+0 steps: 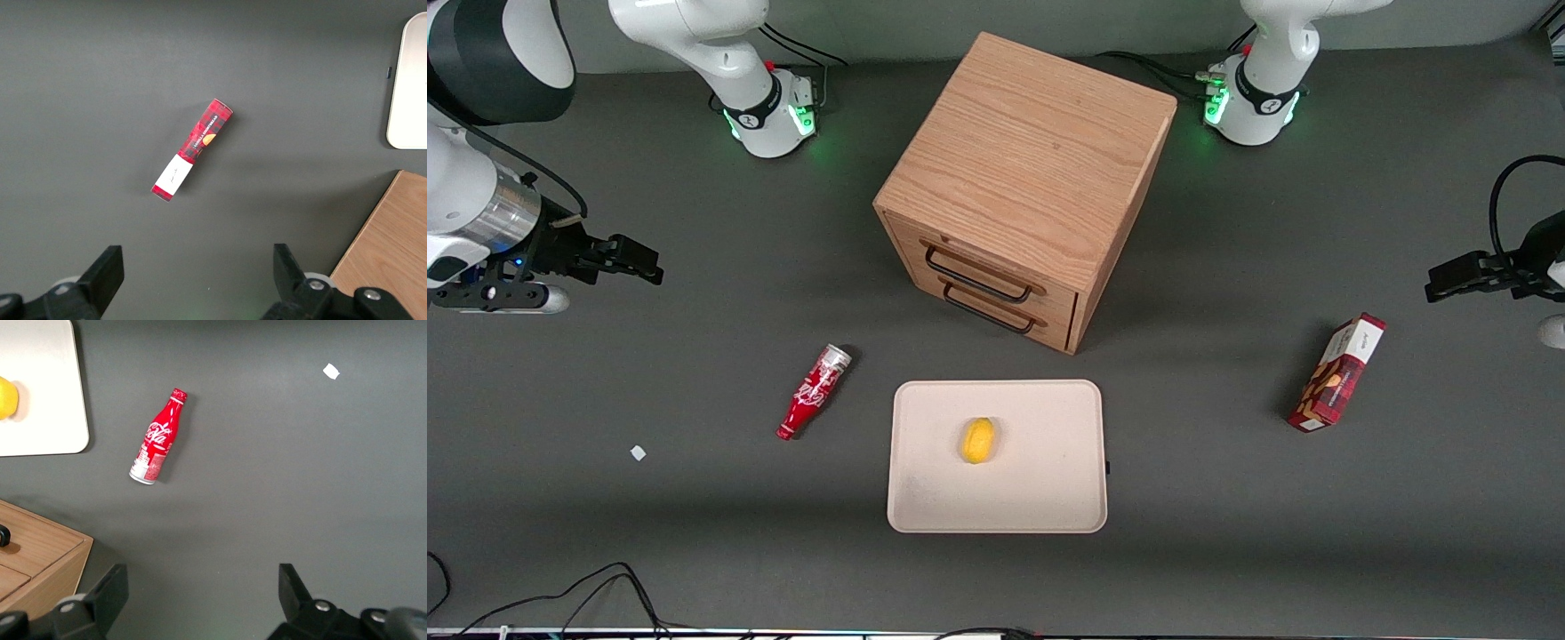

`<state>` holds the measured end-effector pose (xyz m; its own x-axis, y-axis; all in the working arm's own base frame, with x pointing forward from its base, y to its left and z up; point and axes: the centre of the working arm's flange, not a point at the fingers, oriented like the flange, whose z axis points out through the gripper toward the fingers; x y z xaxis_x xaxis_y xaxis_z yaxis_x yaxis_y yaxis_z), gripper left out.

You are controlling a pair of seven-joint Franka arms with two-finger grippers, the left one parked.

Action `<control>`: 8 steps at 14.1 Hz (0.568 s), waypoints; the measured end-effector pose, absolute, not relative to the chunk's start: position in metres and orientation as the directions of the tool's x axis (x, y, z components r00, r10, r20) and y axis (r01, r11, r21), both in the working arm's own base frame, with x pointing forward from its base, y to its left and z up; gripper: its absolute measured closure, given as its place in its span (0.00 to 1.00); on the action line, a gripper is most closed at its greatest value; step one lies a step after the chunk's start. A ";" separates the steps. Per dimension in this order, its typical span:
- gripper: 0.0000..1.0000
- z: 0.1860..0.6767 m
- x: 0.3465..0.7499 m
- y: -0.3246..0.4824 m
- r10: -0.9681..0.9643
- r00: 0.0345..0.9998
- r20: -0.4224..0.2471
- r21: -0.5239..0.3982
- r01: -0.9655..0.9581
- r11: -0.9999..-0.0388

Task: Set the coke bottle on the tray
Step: 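Move the right gripper down over the red Coca-Cola bottle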

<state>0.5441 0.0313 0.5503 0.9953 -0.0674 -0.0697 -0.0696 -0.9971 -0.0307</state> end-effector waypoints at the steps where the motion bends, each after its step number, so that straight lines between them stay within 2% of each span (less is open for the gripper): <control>1: 0.00 0.550 0.544 0.031 -0.069 0.995 -0.073 -0.030 -0.071 -0.997; 8: 0.00 0.543 0.558 0.039 -0.107 0.989 -0.098 -0.020 -0.109 -0.994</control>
